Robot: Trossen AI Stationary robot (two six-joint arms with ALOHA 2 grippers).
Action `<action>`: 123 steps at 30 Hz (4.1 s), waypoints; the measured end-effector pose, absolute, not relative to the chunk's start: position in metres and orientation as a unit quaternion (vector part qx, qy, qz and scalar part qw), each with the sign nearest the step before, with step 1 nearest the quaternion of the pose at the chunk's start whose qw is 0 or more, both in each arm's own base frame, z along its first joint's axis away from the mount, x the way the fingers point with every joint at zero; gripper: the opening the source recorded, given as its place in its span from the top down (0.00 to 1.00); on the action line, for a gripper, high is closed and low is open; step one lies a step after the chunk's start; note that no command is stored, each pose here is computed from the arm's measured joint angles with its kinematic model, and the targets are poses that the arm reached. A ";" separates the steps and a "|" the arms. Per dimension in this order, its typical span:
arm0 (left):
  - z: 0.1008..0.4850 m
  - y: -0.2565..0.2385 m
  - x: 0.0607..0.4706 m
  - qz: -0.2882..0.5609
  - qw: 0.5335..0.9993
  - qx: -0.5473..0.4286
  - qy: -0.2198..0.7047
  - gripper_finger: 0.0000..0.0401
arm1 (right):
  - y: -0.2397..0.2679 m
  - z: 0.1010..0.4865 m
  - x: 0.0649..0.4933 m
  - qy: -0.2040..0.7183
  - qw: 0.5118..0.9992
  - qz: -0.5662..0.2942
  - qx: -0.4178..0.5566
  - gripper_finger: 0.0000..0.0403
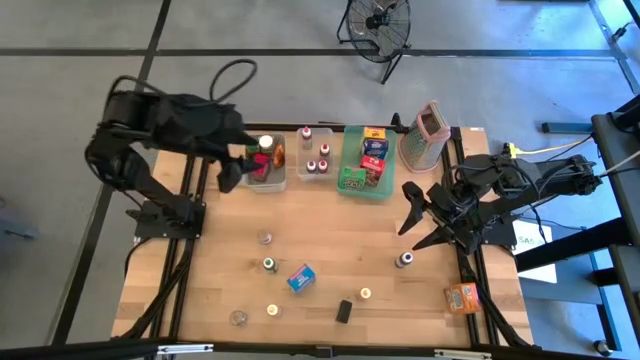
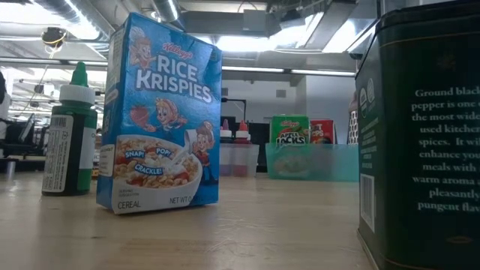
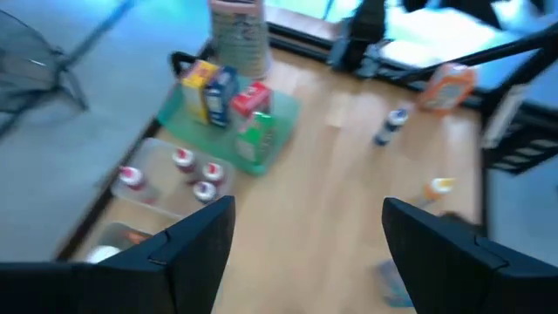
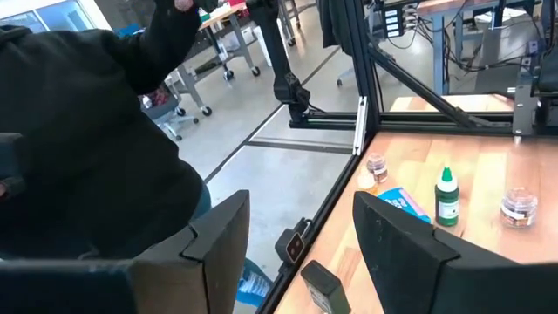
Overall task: Pick & Place Kitchen Items
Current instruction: Put the black seasoning can into the gray bin
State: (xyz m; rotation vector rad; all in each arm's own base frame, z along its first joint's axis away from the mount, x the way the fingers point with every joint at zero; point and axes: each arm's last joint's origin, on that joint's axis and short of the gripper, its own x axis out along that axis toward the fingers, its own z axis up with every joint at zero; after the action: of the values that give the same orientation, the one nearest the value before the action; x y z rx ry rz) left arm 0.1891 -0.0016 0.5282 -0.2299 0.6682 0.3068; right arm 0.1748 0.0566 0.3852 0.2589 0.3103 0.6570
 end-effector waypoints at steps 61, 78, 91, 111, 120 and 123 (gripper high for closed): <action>0.535 -0.005 0.171 0.128 0.933 -0.134 0.309 0.29 | 0.099 0.395 0.191 0.116 0.962 0.177 0.173 0.53; 0.537 -0.005 0.191 0.144 0.945 -0.109 0.272 0.29 | 0.102 0.388 0.197 0.136 0.962 0.170 0.166 0.53; 0.528 -0.007 0.213 0.144 0.936 -0.131 0.294 0.29 | 0.101 0.384 0.197 0.152 0.961 0.166 0.162 0.53; 0.520 -0.049 0.222 0.099 0.936 -0.122 0.316 0.29 | 0.131 0.474 0.197 0.193 0.956 0.221 0.012 0.53; 0.514 -0.062 0.213 0.083 0.920 -0.139 0.357 0.29 | 0.152 0.452 0.219 0.452 0.862 0.165 0.160 0.53; 0.513 -0.062 0.212 0.072 0.921 -0.114 0.366 0.29 | 0.169 0.441 0.229 0.510 0.806 0.180 0.243 0.53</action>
State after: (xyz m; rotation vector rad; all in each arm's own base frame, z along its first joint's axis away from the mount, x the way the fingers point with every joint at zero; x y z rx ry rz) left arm 0.2120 -0.0622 0.5129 -0.2340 0.7511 0.1476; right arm 0.2293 0.1686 0.4413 0.5196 1.0910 0.3860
